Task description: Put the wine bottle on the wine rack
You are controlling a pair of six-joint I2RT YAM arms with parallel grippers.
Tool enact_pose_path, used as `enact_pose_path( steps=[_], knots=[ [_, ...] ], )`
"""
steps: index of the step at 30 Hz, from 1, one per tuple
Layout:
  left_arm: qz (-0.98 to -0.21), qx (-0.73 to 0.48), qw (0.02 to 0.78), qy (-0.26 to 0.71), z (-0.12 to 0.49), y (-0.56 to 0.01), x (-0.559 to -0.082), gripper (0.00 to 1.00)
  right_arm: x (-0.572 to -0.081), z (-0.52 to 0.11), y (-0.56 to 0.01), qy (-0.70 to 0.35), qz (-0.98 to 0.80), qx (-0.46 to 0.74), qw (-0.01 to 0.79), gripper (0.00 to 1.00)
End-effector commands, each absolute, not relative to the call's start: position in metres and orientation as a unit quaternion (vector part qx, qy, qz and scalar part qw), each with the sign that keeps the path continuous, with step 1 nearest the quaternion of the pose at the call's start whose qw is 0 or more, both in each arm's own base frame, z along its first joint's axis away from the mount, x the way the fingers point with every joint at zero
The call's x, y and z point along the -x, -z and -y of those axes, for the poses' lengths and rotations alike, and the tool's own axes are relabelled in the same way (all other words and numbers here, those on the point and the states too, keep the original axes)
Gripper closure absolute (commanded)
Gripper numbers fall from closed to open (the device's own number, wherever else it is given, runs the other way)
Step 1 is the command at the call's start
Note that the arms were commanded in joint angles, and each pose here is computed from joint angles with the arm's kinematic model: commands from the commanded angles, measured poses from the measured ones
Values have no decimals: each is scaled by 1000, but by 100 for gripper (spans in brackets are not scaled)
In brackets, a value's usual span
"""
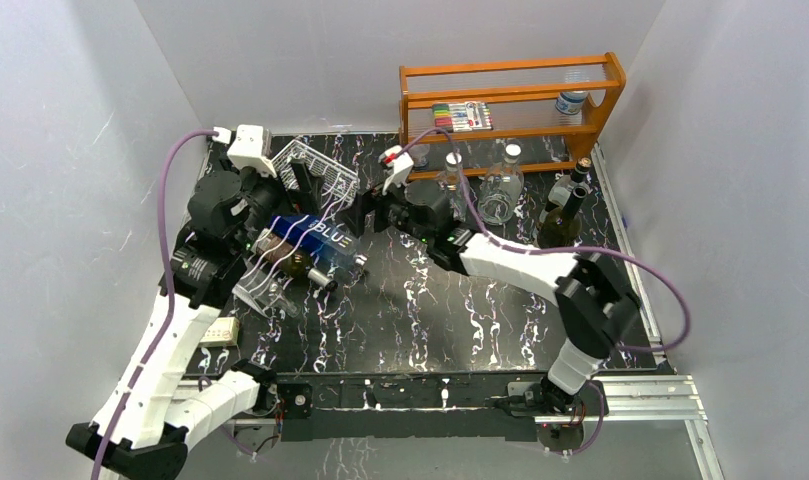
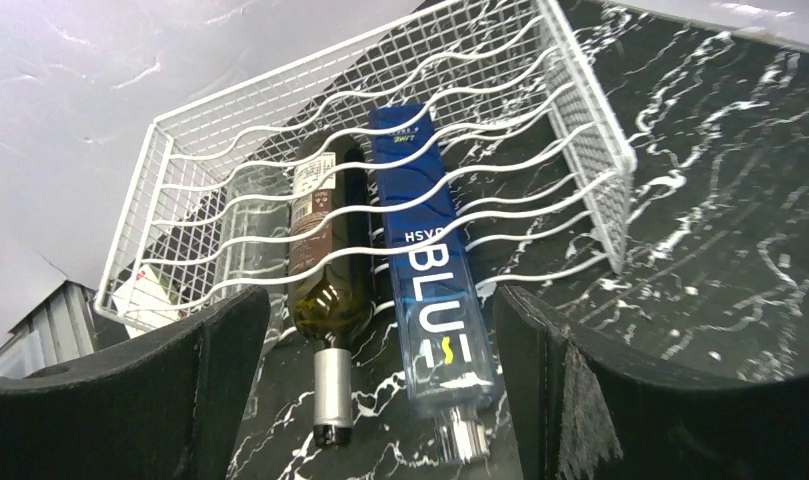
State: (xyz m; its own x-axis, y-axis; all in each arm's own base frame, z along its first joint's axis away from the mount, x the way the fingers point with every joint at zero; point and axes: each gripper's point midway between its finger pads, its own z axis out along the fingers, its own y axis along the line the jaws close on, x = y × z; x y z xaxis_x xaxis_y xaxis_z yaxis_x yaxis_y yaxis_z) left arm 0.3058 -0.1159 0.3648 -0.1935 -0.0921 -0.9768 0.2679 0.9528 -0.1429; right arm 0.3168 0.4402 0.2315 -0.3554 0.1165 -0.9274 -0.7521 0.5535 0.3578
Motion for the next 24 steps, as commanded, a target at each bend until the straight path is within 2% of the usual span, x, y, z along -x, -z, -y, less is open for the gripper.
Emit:
enact_pose_path(
  steps=[1,13,20,24],
  knots=[
    [-736,-66,656,155,112,-392,-290,2,-314,-390,-263,-355,-725,192,558,8],
    [-741,-128,629,198,132,-339,-270,2,-295,-222,-308,-113,-783,108,602,8],
    [-746,-98,624,211,133,-308,-274,2,-286,-162,-353,-45,-765,33,642,8],
    [-752,-92,617,214,134,-294,-277,2,-284,-125,-367,30,-758,-13,652,8]
  ],
)
